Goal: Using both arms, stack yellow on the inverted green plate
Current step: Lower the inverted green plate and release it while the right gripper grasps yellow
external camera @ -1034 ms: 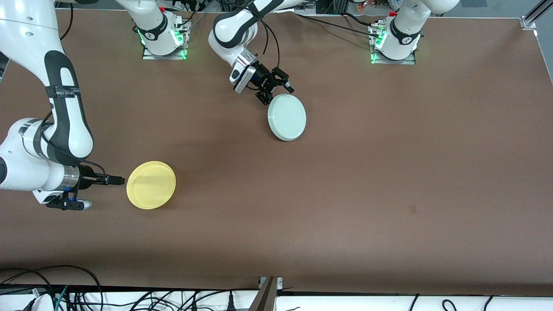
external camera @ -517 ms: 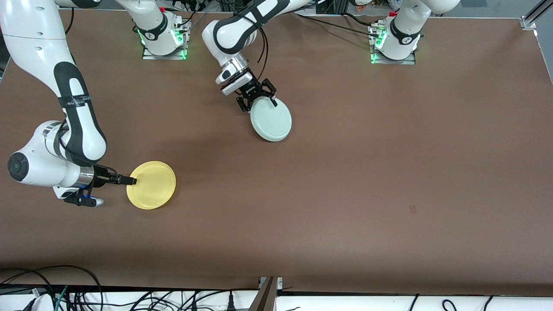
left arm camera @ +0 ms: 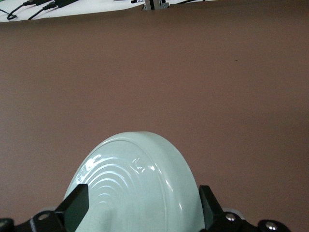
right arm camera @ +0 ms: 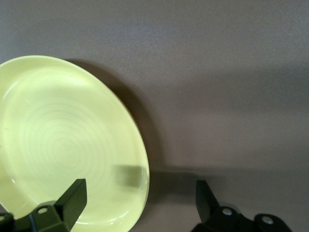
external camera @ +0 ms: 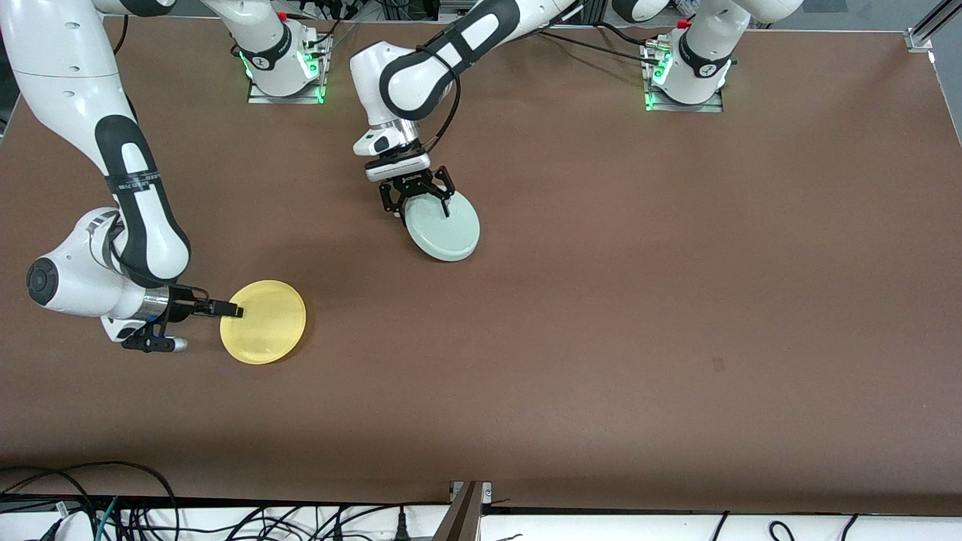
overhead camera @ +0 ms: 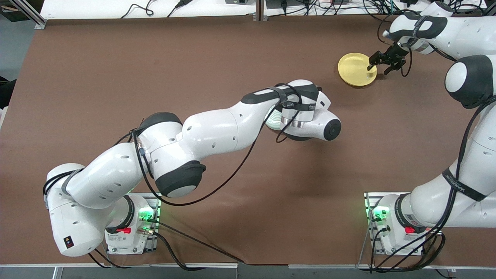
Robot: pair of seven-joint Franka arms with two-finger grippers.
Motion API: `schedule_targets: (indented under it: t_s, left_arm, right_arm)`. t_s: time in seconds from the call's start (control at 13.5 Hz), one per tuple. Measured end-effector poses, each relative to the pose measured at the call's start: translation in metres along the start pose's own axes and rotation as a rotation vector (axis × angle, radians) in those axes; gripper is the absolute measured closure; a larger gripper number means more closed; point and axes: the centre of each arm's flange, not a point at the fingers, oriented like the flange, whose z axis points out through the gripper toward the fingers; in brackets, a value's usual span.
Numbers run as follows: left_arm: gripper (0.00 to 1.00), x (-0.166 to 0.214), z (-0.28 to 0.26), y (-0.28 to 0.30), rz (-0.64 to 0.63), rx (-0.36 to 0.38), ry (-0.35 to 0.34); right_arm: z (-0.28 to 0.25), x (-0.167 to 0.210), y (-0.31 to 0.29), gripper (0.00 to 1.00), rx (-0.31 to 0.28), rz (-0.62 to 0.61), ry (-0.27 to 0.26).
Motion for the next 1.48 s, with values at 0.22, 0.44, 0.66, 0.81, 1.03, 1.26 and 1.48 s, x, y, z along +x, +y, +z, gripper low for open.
schedule_targets:
  t_s: [0.22, 0.44, 0.66, 0.81, 1.03, 1.26, 1.48]
  left_arm:
    - [0.00, 0.006, 0.011, 0.006, -0.035, -0.096, -0.027]
    - [0.00, 0.025, 0.015, 0.008, -0.132, -0.157, -0.046]
    - [0.00, 0.078, 0.035, -0.003, -0.307, -0.174, -0.174]
    - [0.00, 0.127, 0.053, -0.019, -0.436, -0.176, -0.265]
    - [0.00, 0.199, 0.078, -0.054, -0.591, -0.182, -0.408]
    - [0.00, 0.289, 0.079, -0.106, -0.814, -0.234, -0.583]
    - [0.00, 0.349, 0.065, -0.154, -0.929, -0.219, -0.651]
  right_arm:
    - [0.004, -0.002, 0.007, 0.00, 0.006, -0.012, -0.006]
    - [0.005, -0.002, 0.008, 0.17, 0.007, -0.014, -0.007]
    - [0.004, -0.002, 0.007, 0.53, 0.007, -0.017, -0.005]
    - [0.004, -0.001, 0.007, 0.75, 0.007, -0.019, -0.005]
    - [0.001, 0.001, 0.003, 0.98, 0.010, -0.028, 0.004]
    - [-0.017, 0.011, -0.006, 0.98, 0.014, -0.053, 0.031]
    - [-0.067, 0.020, -0.030, 0.98, 0.063, -0.098, -0.021]
